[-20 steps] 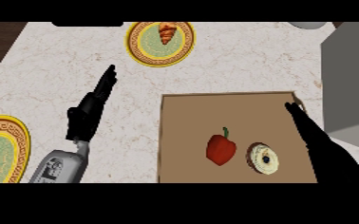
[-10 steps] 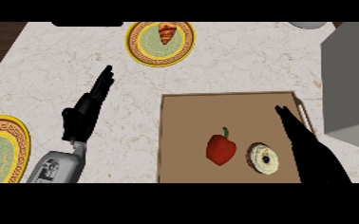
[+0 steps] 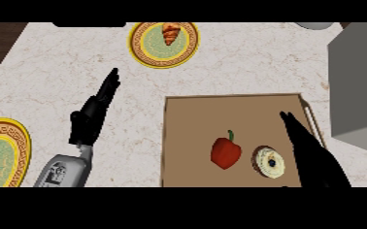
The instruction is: Pick the cupcake from the tray and place it in the tiered shelf
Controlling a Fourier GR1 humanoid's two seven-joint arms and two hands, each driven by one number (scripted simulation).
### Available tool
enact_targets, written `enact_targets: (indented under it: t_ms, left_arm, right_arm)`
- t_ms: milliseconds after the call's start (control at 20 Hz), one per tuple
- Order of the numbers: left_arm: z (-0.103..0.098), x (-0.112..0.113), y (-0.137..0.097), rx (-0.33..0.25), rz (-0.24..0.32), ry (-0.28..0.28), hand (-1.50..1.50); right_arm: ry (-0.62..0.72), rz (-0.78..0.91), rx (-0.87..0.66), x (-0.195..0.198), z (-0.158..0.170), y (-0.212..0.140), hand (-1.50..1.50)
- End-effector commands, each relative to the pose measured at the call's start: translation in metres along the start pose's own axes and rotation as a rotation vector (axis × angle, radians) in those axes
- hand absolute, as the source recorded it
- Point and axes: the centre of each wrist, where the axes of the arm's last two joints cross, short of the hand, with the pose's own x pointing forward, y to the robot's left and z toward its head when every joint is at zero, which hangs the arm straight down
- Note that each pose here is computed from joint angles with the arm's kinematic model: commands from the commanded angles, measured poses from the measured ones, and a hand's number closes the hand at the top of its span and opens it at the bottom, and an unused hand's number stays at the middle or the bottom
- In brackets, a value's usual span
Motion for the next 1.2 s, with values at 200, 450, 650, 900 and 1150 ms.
enact_targets:
  t_ms: [200, 450, 650, 900, 1150]
  left_arm:
    - [-0.009, 0.004, -0.005, 0.007, -0.011, 0.009, 0.00]
    - [-0.001, -0.006, -0.011, -0.006, 0.001, 0.004, 0.00]
    - [-0.009, 0.002, 0.018, -0.007, 0.008, -0.011, 0.00]
    - [-0.010, 0.013, 0.000, 0.005, 0.001, 0.004, 0.00]
    - [-0.006, 0.003, -0.015, 0.012, -0.001, 0.002, 0.00]
  right_arm:
    - [0.087, 0.012, 0.015, -0.002, 0.002, 0.020, -1.50]
    - [0.086, 0.022, 0.030, 0.002, -0.011, 0.019, -1.50]
    - [0.071, 0.009, 0.056, -0.010, -0.032, 0.022, -1.50]
    - [0.078, 0.033, 0.076, -0.015, -0.012, 0.033, -1.50]
    - [0.024, 0.132, 0.087, -0.010, -0.010, 0.055, 1.50]
